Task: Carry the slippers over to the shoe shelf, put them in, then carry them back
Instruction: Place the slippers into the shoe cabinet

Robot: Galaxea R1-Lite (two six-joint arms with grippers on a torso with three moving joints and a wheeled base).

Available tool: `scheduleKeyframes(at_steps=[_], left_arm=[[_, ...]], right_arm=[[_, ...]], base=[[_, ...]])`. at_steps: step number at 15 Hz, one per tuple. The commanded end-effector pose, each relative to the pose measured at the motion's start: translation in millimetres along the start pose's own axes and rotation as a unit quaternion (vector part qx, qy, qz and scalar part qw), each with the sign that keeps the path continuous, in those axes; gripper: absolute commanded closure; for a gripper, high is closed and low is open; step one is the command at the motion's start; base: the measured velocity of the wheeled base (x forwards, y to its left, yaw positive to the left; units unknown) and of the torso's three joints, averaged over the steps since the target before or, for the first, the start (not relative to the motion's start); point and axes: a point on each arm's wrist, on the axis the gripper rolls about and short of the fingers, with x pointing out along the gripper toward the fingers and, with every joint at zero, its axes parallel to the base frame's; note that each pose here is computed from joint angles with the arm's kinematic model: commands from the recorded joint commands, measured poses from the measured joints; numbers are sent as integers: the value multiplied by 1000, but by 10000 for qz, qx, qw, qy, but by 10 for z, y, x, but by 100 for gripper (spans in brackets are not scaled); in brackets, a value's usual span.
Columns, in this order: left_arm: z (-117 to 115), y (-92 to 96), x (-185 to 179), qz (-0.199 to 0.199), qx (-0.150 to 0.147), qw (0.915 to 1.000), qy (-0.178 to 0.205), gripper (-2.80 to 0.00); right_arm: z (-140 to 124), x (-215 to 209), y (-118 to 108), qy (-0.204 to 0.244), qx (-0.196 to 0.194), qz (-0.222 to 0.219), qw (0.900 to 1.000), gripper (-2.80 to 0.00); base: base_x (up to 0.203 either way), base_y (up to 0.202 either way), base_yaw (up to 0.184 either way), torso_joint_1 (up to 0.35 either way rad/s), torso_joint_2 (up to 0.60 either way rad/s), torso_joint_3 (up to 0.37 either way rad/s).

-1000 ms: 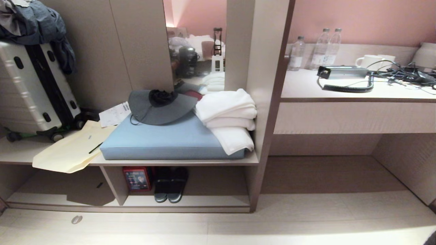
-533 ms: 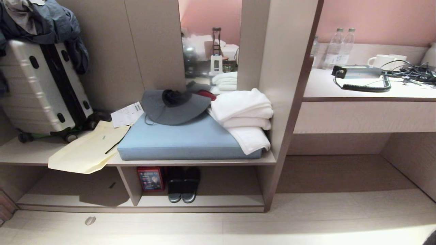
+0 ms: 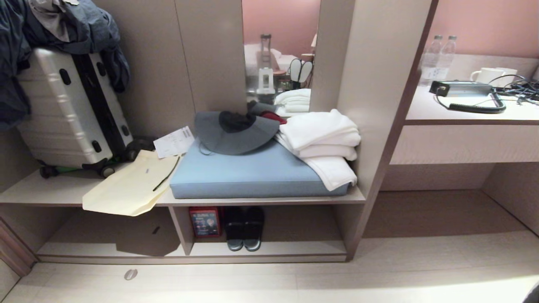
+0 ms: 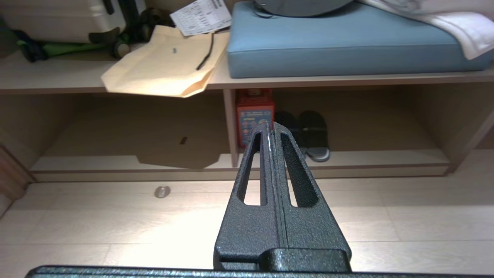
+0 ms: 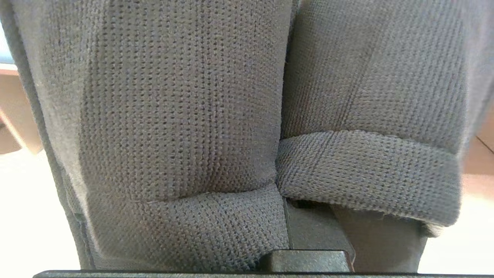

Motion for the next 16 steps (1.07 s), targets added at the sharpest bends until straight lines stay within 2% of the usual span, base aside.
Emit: scheduleKeyframes(at_steps=[1, 4, 10, 16], left_arm=[[0, 0, 0, 1, -1, 10000, -1, 0], [0, 0, 0, 1, 6, 10000, -1, 0], [4, 0, -1, 1, 6, 10000, -9, 0], [0, 0, 0, 1, -1, 10000, -1, 0]], right_arm=[[-4, 1, 0, 5, -3, 2, 10000, 0], [0, 0, 0, -2, -3, 1, 10000, 0], [-4, 1, 0, 5, -1, 2, 10000, 0], [-5, 1, 0, 13, 82, -6, 10000, 0]], base=[[0, 193, 0, 5, 4, 4], [0, 155, -1, -1, 2, 1], [0, 0, 0, 0, 1, -11], [0, 0, 0, 4, 2, -170]])
